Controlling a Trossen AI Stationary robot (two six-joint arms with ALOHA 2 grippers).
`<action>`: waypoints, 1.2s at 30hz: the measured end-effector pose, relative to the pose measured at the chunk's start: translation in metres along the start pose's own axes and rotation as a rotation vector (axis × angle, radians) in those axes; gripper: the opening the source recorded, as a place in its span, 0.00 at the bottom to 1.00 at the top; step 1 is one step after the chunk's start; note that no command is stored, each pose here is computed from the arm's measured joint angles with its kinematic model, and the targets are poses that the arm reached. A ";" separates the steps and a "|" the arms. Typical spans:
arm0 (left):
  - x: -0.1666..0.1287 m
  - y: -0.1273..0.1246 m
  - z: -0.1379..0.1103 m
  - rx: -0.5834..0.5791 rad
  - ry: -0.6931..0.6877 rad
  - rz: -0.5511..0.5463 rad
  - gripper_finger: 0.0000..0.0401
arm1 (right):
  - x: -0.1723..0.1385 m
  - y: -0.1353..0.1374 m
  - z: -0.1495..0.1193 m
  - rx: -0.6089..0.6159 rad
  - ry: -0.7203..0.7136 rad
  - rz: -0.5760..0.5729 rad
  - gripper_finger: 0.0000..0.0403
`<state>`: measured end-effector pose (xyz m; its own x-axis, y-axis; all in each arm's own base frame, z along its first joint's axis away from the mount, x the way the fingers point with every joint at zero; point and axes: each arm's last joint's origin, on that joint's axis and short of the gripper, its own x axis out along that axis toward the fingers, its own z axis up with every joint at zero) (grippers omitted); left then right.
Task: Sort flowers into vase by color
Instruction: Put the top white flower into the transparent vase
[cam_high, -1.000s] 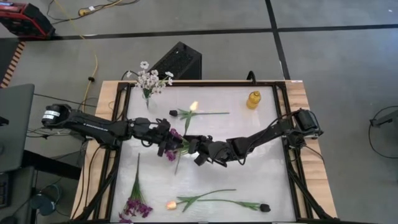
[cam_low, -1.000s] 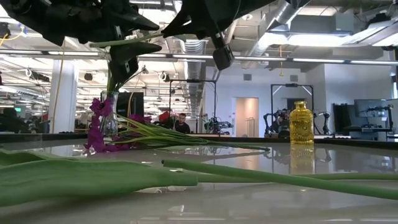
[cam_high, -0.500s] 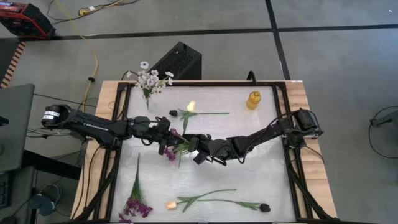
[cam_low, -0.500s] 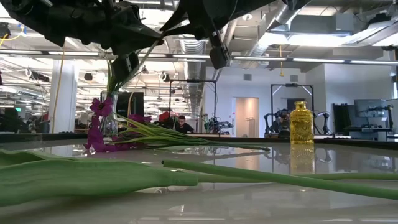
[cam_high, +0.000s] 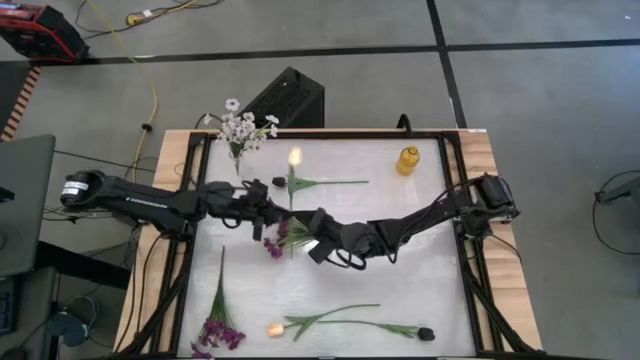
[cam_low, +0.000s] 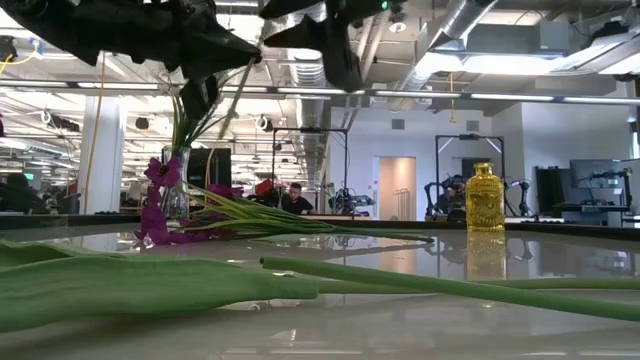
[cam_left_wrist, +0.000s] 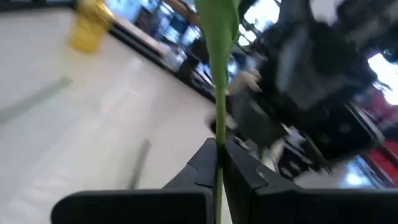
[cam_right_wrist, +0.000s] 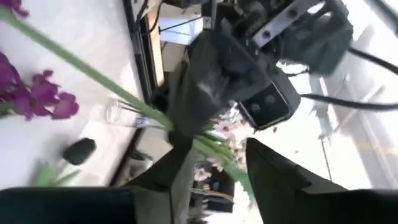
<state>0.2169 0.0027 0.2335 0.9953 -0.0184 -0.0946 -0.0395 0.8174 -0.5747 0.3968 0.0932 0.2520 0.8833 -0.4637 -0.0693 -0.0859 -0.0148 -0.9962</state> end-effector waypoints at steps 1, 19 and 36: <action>-0.005 -0.001 0.003 0.013 -0.015 0.008 0.00 | -0.002 -0.003 -0.001 0.038 0.011 0.003 0.46; -0.102 -0.026 0.031 0.416 -0.343 0.396 0.00 | -0.014 -0.010 -0.073 0.731 0.318 0.290 0.49; -0.132 -0.015 0.041 0.594 -0.438 0.922 0.00 | -0.004 -0.003 -0.090 0.823 0.337 0.374 0.43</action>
<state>0.0897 0.0164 0.2878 0.5623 0.8233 0.0776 -0.8269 0.5606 0.0443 0.3521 0.0159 0.2603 0.6749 -0.5440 -0.4985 0.1280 0.7517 -0.6470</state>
